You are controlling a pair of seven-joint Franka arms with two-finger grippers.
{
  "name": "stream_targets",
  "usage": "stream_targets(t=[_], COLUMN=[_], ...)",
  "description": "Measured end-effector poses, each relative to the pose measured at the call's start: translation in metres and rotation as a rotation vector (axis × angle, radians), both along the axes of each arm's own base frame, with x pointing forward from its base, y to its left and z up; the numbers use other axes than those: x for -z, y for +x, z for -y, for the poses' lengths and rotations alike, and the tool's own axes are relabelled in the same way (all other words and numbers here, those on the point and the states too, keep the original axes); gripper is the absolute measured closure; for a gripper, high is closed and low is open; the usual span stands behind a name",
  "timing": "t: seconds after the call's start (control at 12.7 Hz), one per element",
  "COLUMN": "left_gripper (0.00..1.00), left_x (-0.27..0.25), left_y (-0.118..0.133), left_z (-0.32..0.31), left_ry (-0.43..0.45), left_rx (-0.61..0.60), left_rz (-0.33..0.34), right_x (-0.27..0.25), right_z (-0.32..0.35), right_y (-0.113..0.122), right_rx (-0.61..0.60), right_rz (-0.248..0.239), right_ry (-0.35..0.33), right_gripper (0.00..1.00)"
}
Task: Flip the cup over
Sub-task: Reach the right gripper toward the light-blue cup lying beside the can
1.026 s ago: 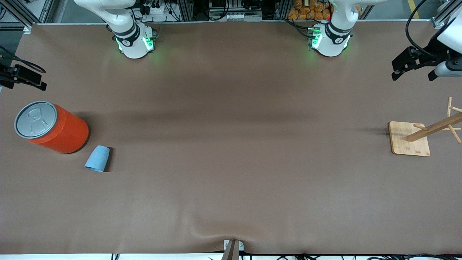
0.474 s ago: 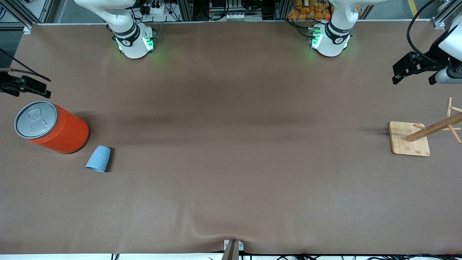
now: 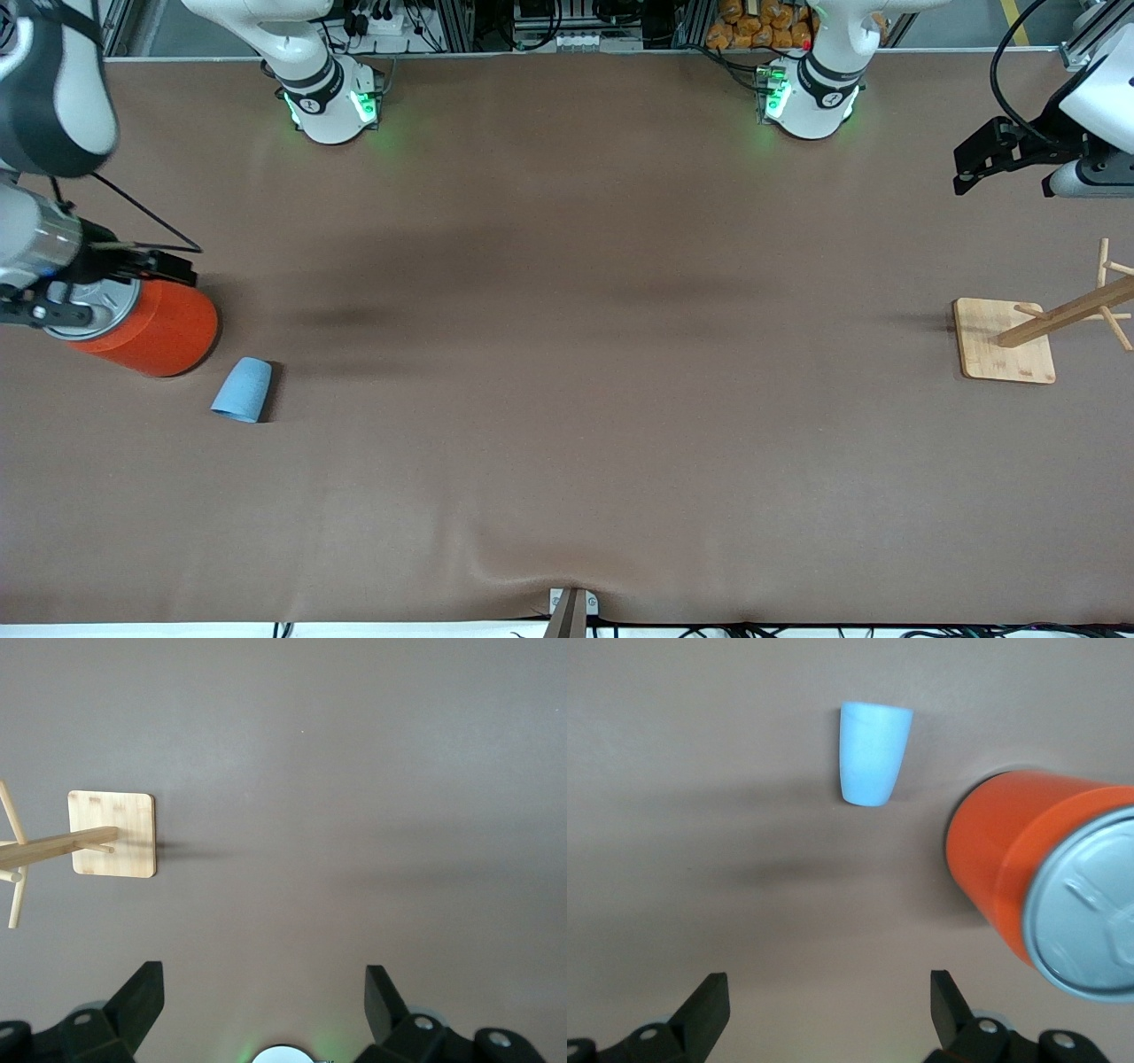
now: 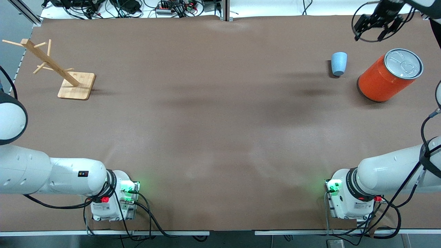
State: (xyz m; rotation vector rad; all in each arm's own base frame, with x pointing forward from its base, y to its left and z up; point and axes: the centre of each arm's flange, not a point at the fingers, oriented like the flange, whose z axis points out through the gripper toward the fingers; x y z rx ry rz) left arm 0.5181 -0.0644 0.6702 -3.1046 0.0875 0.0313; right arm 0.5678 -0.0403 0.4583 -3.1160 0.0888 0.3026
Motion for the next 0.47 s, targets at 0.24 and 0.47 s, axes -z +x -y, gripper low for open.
stream_targets(t=[0.24,0.47], left_gripper=[0.0,0.0], left_x=[0.0,0.001], left_y=[0.0,0.0], left_z=[0.0,0.0], left_ry=[0.0,0.0], left_rx=[0.0,0.0], left_rz=[-0.002,-0.003], right_x=[0.077,0.138], right_z=[0.004,0.012], right_y=[0.013,0.026], right_rx=[0.006,0.016], right_rz=[-0.059,0.009], right_ry=[-0.003,-0.015], right_gripper=[0.0,0.0])
